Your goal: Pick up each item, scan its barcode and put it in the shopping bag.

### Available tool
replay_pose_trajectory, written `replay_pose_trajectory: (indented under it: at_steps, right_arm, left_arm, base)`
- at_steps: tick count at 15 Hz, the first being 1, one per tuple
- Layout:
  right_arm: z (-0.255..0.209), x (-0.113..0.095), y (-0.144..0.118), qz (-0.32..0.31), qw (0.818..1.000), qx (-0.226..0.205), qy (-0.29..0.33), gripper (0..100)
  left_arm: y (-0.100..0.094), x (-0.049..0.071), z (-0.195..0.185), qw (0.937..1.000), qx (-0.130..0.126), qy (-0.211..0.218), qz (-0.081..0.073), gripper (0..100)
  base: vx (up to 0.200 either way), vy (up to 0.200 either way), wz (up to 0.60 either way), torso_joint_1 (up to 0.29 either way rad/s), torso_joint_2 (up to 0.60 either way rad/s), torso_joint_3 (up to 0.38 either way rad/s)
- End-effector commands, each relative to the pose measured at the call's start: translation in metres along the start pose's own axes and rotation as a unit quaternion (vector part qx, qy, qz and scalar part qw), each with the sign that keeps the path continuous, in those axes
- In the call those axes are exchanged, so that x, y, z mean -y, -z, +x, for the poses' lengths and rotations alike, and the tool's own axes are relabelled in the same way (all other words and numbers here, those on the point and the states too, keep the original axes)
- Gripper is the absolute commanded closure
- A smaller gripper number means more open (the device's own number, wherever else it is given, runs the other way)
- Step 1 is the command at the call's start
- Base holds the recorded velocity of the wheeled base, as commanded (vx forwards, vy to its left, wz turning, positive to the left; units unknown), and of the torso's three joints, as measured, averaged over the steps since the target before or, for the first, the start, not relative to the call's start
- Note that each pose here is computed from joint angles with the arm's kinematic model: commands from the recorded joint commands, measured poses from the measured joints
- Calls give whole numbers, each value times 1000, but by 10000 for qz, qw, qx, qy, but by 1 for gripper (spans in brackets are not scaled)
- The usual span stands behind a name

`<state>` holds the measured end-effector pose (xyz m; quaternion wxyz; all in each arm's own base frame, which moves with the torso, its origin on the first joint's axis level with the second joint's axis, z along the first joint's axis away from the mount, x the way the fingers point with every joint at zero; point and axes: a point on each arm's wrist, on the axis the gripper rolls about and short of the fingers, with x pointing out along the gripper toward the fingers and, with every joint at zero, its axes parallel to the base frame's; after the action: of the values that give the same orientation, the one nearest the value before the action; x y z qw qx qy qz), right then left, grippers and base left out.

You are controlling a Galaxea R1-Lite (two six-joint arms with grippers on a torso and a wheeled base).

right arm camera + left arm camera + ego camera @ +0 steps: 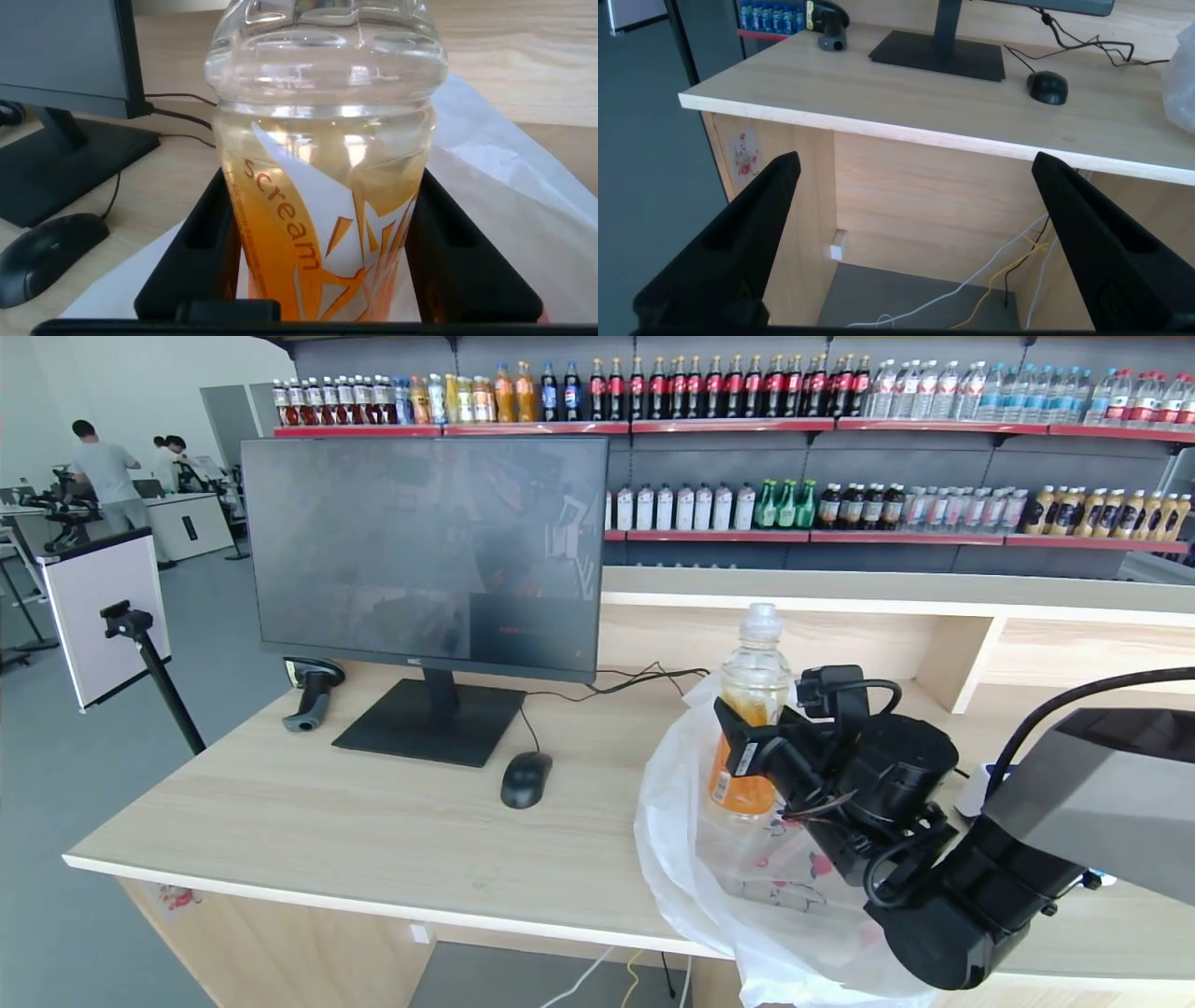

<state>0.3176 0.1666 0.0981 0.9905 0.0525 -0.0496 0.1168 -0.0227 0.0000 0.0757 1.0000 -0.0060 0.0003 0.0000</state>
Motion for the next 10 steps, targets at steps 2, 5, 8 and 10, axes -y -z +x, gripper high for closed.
replay_pose_trajectory:
  at_steps: [2,5,8,10]
  right_arm:
    - [-6,2,6,-54,9998,-177,9,100]
    - [-15,3,8,-96,9994,-333,4,100]
    - [-20,5,7,-101,9992,-377,7,100]
    - [-24,5,10,-131,9988,-467,-11,100]
  left_arm:
    - [0,0,0,10000,3,0,-2,0]
    - [0,0,0,10000,3,0,-2,0]
    - [0,0,0,10000,3,0,-2,0]
    - [0,0,0,10000,3,0,-2,0]
  base:
    - [0,0,0,0,0,0]
    - [0,0,0,0,0,0]
    - [0,0,0,0,0,0]
    - [0,0,0,0,0,0]
